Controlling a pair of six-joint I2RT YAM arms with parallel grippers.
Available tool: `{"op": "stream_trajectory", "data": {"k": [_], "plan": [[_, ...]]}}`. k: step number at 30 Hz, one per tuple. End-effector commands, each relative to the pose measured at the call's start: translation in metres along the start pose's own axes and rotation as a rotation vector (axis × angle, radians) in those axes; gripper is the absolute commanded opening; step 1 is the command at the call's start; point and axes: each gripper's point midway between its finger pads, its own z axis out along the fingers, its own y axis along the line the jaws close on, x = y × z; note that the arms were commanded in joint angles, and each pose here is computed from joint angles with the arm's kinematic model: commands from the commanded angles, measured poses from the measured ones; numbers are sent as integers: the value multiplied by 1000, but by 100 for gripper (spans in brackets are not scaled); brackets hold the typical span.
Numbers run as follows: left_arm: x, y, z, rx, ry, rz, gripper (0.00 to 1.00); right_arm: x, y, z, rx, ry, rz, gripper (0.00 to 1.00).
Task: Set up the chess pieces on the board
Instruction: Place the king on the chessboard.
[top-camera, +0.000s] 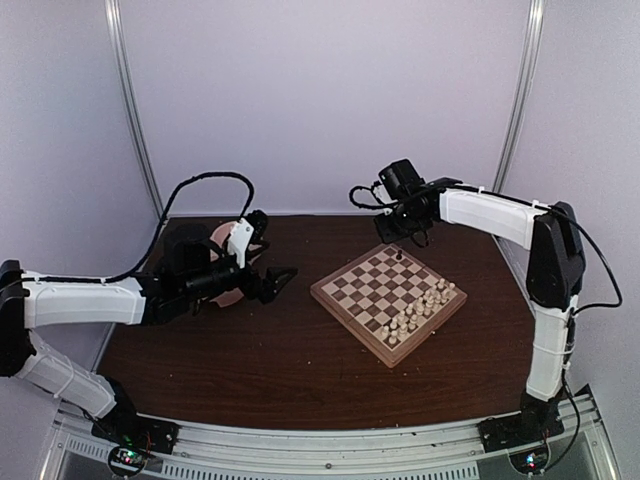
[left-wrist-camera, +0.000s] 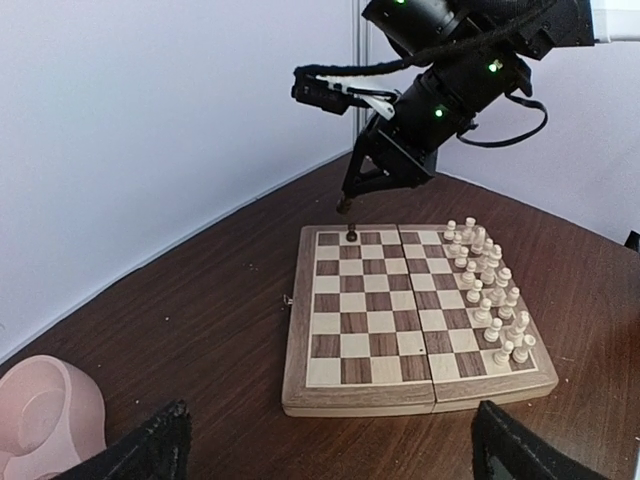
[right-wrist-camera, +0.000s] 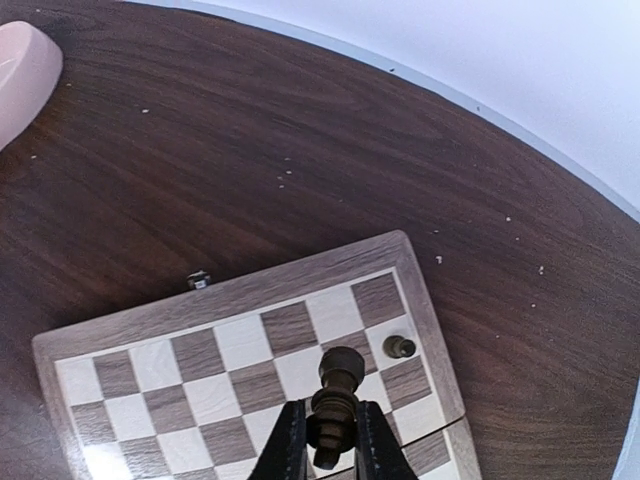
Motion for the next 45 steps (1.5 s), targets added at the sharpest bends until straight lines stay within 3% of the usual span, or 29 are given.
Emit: {"op": "stream_trajectory", "data": {"k": [1, 14, 45], "plan": [[-7, 11, 5, -61, 44, -33, 98, -12, -25, 16, 121, -23, -23, 0], [-5, 15, 10, -82, 74, -46, 98, 4, 12, 31, -86, 43, -82, 0], [-5, 11, 20, -50, 102, -51, 98, 26, 34, 60, -185, 141, -106, 1]]}}
